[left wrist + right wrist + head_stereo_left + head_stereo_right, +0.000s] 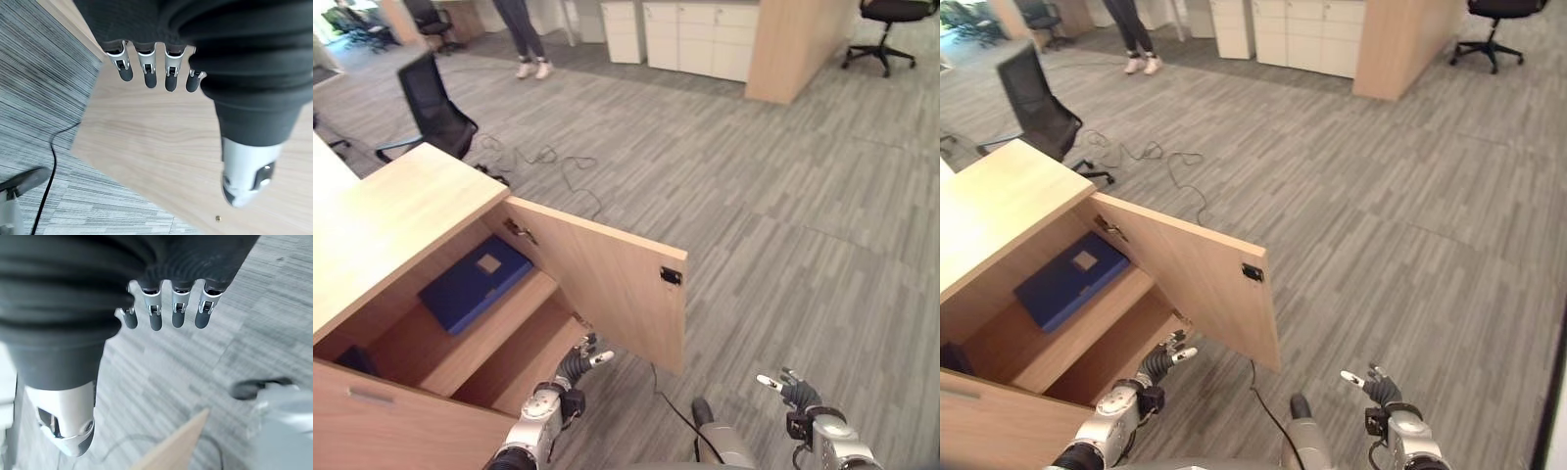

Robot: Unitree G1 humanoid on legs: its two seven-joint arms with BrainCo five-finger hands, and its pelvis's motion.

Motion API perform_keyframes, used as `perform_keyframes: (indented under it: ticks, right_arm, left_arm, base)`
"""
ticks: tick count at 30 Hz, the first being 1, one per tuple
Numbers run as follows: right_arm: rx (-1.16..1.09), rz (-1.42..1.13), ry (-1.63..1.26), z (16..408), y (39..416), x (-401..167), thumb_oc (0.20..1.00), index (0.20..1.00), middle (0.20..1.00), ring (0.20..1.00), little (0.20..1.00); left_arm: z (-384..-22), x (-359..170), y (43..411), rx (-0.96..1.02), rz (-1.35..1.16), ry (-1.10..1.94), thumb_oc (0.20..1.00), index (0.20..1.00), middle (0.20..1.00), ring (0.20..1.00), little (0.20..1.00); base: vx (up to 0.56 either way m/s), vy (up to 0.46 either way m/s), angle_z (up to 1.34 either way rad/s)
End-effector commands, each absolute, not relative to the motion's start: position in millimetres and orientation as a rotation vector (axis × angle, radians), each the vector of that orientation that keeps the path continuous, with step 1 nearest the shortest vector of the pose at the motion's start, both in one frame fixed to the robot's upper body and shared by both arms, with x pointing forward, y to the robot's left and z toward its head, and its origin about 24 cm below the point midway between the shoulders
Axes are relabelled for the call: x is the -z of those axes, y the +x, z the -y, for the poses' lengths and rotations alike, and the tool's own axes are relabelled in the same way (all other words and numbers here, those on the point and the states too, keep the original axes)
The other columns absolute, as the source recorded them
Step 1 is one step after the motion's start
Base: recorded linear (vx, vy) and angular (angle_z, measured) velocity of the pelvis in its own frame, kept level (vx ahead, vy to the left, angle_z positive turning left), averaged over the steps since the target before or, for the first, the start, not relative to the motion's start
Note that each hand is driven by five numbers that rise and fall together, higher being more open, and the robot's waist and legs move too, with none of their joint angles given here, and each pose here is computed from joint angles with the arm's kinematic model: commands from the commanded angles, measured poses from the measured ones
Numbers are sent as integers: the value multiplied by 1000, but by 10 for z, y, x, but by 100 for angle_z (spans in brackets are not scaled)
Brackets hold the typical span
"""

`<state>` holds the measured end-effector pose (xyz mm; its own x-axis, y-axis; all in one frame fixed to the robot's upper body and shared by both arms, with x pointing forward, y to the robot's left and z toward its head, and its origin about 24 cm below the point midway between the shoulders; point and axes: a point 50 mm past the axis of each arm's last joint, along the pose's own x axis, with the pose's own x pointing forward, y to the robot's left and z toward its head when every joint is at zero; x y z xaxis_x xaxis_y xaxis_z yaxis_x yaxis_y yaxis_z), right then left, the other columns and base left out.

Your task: Put the empty folder in the office cabinet

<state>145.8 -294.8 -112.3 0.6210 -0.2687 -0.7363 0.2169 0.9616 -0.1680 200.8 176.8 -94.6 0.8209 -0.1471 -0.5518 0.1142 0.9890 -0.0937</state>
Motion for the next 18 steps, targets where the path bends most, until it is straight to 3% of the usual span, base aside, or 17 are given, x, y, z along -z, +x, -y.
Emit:
perform_keyframes:
  ticks: [1, 6, 18]
  right_arm:
    - [316, -760, -17, 2971, 1574, 1035, 1000, 1000, 1000, 1000, 1000]
    - [343, -716, -3, 3037, 1662, 954, 1000, 1000, 1000, 1000, 1000]
    - [233, -572, -45, 2872, 2430, 598, 1000, 1000, 1000, 1000, 1000]
  left_arm:
    - [-1902, 949, 1939, 121, -576, -22, 1000, 1000, 1000, 1000, 1000]
    - [-1965, 922, 1960, 139, -573, 23, 1000, 1000, 1000, 1000, 1000]
    - [-2102, 973, 1848, 153, -624, 90, 1000, 1000, 1000, 1000, 1000]
  base:
    - [21, 151, 13]
    - [19, 99, 23]
    - [6, 46, 11]
